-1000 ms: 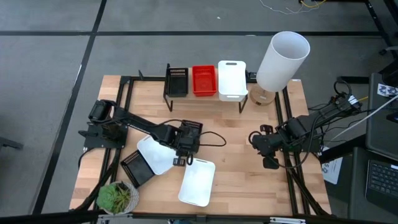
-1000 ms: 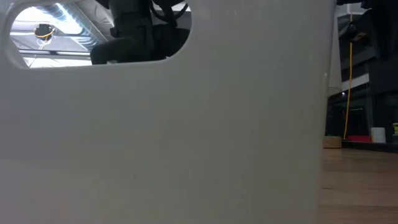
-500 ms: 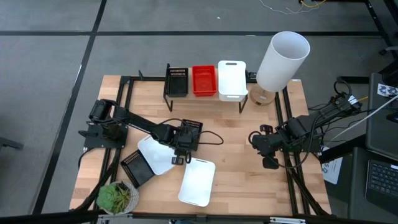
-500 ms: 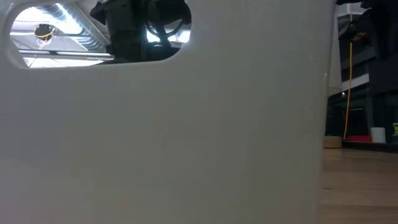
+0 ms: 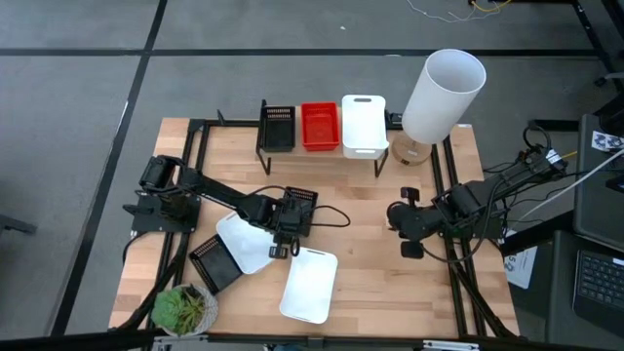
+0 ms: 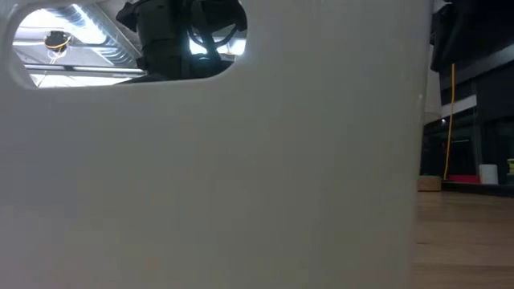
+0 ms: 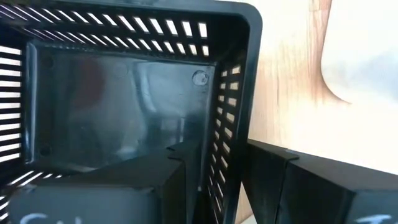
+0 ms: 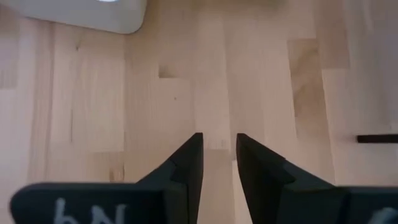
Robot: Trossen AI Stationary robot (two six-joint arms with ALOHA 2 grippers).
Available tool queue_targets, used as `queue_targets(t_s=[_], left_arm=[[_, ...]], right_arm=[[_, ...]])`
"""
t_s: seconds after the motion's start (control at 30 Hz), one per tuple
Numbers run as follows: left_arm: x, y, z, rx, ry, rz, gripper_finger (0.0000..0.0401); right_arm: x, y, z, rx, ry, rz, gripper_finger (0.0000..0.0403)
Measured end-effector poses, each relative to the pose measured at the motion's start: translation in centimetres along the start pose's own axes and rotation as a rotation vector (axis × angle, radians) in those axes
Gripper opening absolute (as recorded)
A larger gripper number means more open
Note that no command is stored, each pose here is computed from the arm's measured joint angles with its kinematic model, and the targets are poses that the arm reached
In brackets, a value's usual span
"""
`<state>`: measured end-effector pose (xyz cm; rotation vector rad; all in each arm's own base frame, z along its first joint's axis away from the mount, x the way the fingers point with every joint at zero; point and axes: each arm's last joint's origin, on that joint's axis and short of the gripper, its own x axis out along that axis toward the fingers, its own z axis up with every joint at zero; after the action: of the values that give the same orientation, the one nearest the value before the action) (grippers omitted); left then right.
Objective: Stack baskets on shelf by color
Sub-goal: Stack the top black bin on top of the black bin on the shelf
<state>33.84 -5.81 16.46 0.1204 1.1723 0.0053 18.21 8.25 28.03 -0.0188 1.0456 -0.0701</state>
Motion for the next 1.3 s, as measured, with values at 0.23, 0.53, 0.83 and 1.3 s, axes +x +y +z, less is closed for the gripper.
queue_targets(t_s=[0.23, 0.53, 0.83, 1.3], left_arm=[[0.0, 0.0, 0.0, -0.051, -0.004, -0.001, 0.0094], [0.0, -0.2, 0.0, -0.044, -0.002, -0.035, 0.0015], [-0.1, -0.1, 0.6, -0.051, -0.063, 0.005, 0.0001], [-6.8, -0.5, 6.1, 0.063, -0.122, 0.047, 0.0]], right_arm=[[0.0, 0.0, 0.0, -0.025, -0.001, 0.001, 0.0097], [0.0, 0.0, 0.0, -0.023, -0.001, 0.002, 0.0097], [0.0, 0.0, 0.0, -0.024, -0.001, 0.002, 0.0097], [0.0, 0.0, 0.0, -0.022, -0.001, 0.002, 0.0097]])
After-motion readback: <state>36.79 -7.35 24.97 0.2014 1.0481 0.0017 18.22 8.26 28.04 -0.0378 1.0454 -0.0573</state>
